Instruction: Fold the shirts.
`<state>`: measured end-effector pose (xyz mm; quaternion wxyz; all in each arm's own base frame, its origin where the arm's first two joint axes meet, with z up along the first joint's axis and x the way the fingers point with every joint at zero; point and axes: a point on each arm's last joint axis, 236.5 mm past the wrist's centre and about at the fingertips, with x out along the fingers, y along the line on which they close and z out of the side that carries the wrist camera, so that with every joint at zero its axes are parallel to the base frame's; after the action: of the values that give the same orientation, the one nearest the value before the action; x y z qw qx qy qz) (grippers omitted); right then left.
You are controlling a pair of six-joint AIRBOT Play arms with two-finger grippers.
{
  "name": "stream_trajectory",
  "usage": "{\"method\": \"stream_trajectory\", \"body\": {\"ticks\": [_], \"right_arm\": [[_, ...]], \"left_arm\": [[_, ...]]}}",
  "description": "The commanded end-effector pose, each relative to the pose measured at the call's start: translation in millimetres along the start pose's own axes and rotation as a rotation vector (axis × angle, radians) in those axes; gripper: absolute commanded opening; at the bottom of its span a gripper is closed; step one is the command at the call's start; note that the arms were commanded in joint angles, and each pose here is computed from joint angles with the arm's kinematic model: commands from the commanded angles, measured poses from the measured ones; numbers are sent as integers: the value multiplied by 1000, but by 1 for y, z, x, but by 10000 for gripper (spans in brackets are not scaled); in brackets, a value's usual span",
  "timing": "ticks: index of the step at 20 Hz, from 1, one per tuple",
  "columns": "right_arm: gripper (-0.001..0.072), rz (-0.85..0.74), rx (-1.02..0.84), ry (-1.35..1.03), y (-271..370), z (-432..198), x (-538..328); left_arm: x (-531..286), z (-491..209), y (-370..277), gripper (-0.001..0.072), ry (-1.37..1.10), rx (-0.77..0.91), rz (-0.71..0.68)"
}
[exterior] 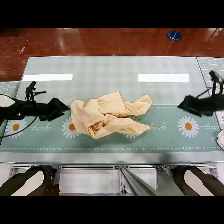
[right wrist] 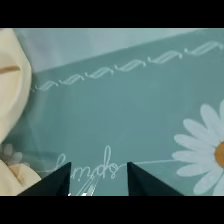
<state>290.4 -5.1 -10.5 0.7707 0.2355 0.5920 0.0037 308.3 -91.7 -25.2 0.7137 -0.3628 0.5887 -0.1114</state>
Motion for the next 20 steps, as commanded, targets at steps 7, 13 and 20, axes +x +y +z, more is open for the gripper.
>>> {"method": "stream_trajectory", "body": {"ticks": [7,13,20], "right_arm": [[408,66,80,92,-11,-64,36],[408,85,102,109,-7,-67,38],[408,273,85,242,68,-91,74]], "left_arm": [[63,4,2,506,460,4,12],[61,-19,39,449,675,178,282],[79,1,17,17,565,207,226]]}}
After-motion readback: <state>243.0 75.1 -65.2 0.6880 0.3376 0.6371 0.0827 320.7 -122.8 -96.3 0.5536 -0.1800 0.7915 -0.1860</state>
